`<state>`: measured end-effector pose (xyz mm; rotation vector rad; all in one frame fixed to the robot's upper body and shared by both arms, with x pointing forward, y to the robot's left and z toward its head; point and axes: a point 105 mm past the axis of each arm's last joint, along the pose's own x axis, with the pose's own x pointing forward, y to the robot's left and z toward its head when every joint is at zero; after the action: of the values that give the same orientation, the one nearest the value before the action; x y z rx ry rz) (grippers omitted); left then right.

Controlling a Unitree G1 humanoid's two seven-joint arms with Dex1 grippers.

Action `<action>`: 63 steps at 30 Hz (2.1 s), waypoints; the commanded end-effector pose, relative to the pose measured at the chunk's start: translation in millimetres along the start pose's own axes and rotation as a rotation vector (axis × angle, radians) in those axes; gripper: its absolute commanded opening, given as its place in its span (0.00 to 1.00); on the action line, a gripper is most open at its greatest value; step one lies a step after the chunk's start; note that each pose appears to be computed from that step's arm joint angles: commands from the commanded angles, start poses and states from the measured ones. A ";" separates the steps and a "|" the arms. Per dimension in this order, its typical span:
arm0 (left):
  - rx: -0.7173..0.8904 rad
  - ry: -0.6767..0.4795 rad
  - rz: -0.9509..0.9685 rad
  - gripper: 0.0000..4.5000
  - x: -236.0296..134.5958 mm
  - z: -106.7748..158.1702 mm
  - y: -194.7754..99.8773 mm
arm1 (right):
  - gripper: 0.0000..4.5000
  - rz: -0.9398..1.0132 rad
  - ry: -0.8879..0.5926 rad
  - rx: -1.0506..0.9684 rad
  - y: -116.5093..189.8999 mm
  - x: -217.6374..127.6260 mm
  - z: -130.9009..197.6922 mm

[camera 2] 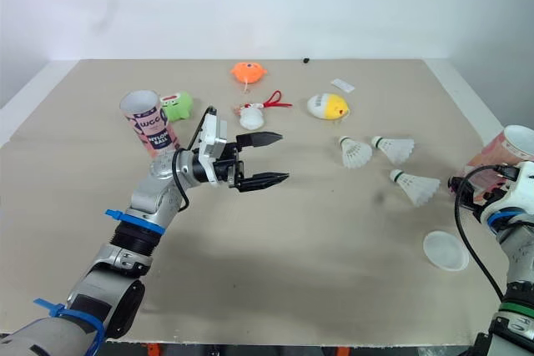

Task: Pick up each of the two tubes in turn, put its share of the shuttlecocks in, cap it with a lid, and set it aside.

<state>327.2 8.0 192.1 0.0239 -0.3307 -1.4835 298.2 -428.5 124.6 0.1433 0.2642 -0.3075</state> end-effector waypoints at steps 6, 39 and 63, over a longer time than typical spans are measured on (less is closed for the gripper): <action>0.034 -0.019 0.006 1.00 -4.9 10.7 4.2 | 0.99 0.176 0.008 -0.084 8.7 -25.1 9.9; -0.048 0.170 1.044 1.00 -190.8 -7.8 -56.9 | 0.99 1.388 -0.208 -0.313 311.5 -117.5 23.9; 0.032 0.253 1.241 1.00 -226.9 -22.4 36.1 | 0.99 1.232 -0.245 -0.313 307.9 -113.8 5.1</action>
<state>351.9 227.6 119.6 -0.0117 -0.0587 -0.2303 296.3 -103.5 176.3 -0.0363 0.0127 0.9491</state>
